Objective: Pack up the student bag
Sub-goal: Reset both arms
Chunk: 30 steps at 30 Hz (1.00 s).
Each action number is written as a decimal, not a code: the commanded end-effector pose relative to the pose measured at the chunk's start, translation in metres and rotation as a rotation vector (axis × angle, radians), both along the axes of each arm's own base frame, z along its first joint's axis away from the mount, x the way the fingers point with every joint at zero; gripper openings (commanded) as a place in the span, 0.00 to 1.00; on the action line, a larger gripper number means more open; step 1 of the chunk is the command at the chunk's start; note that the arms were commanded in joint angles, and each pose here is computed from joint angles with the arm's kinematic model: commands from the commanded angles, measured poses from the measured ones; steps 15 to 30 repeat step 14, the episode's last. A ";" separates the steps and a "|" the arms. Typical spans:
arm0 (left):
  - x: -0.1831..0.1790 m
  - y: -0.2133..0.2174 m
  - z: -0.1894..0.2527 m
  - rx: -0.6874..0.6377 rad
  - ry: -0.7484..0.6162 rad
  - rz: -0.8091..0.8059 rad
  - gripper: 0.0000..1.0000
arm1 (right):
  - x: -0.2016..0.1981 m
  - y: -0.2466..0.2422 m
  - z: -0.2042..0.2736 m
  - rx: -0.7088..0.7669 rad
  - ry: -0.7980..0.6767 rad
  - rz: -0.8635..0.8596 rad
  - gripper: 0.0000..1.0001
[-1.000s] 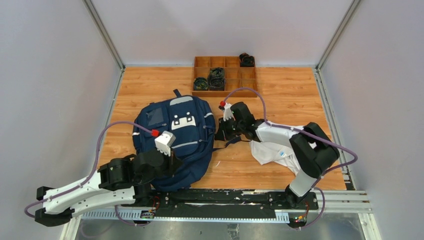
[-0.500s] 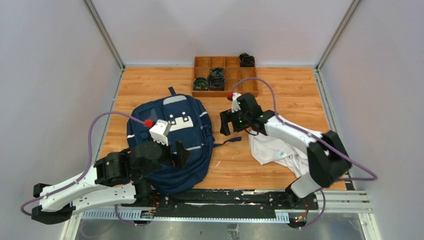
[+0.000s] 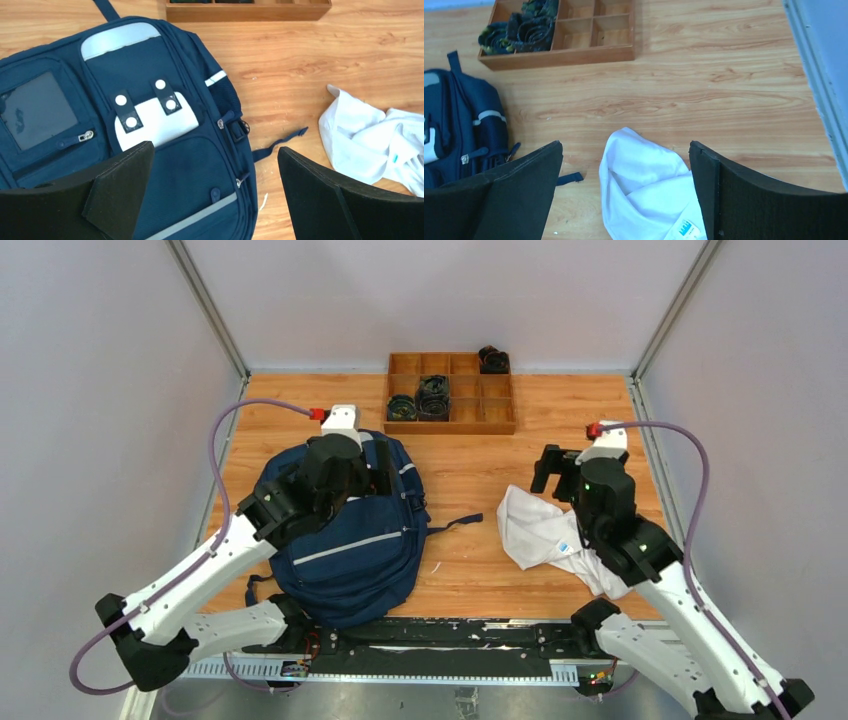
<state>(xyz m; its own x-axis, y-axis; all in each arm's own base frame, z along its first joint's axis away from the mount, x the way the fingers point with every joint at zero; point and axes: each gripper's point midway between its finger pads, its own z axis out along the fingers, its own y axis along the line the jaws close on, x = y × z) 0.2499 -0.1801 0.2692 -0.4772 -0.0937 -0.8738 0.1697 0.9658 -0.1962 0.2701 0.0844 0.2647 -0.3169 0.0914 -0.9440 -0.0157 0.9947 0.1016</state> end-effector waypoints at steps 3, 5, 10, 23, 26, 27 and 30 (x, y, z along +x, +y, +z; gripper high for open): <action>0.013 -0.005 0.020 -0.023 0.025 -0.036 1.00 | -0.014 -0.046 -0.007 -0.012 -0.045 -0.210 1.00; 0.014 -0.006 0.020 -0.027 0.021 -0.038 1.00 | -0.020 -0.064 -0.013 -0.010 -0.050 -0.314 1.00; 0.013 -0.007 0.028 -0.057 -0.018 -0.050 1.00 | -0.029 -0.078 -0.020 0.029 -0.077 -0.400 1.00; 0.013 -0.003 0.027 -0.058 -0.023 -0.029 1.00 | -0.030 -0.080 -0.020 0.030 -0.084 -0.408 1.00; 0.013 -0.003 0.027 -0.058 -0.023 -0.029 1.00 | -0.030 -0.080 -0.020 0.030 -0.084 -0.408 1.00; 0.013 -0.003 0.027 -0.058 -0.023 -0.029 1.00 | -0.030 -0.080 -0.020 0.030 -0.084 -0.408 1.00; 0.013 -0.003 0.027 -0.058 -0.023 -0.029 1.00 | -0.030 -0.080 -0.020 0.030 -0.084 -0.408 1.00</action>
